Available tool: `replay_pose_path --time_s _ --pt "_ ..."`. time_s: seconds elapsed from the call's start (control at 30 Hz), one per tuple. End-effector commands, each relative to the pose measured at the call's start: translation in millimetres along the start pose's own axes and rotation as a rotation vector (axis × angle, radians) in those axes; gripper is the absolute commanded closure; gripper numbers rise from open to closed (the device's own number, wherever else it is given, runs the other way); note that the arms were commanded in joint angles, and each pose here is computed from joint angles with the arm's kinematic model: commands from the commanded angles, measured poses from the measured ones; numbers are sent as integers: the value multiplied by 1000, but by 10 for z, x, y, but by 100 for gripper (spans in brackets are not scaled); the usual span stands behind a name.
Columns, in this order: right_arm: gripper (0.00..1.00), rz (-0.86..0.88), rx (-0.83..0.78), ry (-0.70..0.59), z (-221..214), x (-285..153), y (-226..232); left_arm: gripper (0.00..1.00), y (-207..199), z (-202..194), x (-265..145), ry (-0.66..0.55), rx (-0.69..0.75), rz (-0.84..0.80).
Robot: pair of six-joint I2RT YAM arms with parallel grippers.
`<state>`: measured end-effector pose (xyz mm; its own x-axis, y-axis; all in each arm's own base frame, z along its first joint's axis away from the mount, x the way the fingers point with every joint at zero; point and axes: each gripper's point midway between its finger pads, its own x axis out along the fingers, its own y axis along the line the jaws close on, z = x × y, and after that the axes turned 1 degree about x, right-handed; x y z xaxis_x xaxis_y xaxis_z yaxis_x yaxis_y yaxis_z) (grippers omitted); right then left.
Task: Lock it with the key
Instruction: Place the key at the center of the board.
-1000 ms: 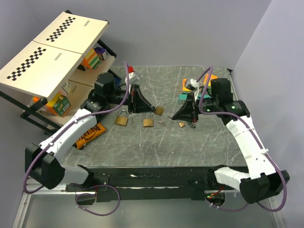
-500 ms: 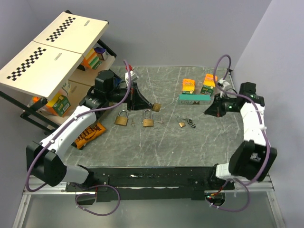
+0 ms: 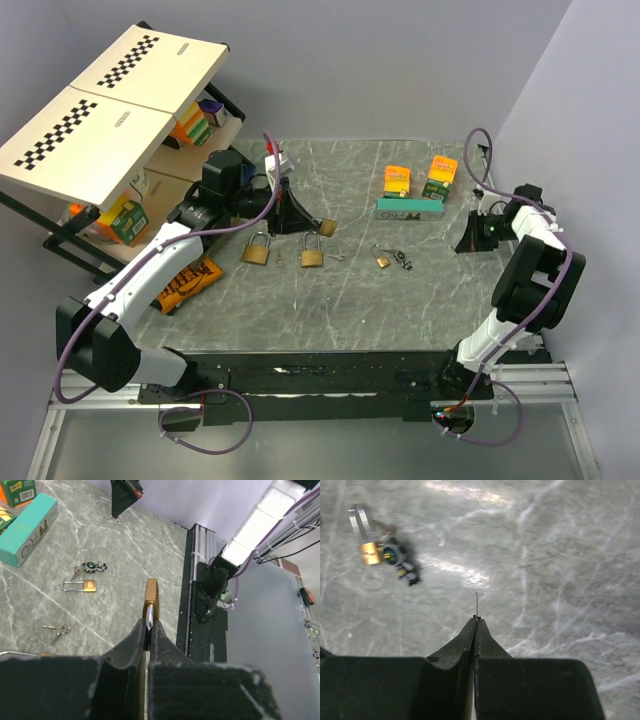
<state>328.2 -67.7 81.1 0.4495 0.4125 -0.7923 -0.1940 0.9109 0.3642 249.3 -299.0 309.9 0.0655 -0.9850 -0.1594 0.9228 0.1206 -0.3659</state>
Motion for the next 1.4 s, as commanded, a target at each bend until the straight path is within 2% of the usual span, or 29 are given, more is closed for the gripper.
replay_pose_path --time_s 0.0,0.4,0.43,0.47,0.63,0.67,0.83,0.9,0.97,1.07,1.17,1.3,1.37 --pt "100 -86 57 19 -85 163 -238 99 43 33 0 -3 60 11" --pt "100 -110 126 72 -323 385 -370 99 159 -116 -10 33 92 54" --pt "96 -112 128 70 -323 385 -365 99 161 -124 -12 34 92 56" --pt "84 -111 130 74 -342 394 -366 99 162 -124 -12 34 93 56" --pt "61 -122 125 69 -335 349 -352 99 167 -159 -12 43 84 56" --pt "54 -126 122 65 -328 332 -345 99 167 -159 -11 44 82 54" --pt "39 -114 38 -11 -101 50 -175 99 153 -108 -4 40 80 51" --pt "23 -97 -30 -82 97 -131 -32 99 184 -89 15 43 47 69" --pt "18 -49 -76 -127 241 -270 170 99 178 -24 34 48 29 75" --pt "16 4 -169 -193 417 -487 544 99 201 -38 89 84 -48 78" --pt "14 48 -339 -246 545 -618 1101 99 244 -93 129 112 -123 81" --pt "13 129 -635 -353 613 -759 2108 99 269 -70 180 108 -264 97" --pt "8 206 -756 -414 581 -822 2569 99 255 -54 230 106 -343 91"
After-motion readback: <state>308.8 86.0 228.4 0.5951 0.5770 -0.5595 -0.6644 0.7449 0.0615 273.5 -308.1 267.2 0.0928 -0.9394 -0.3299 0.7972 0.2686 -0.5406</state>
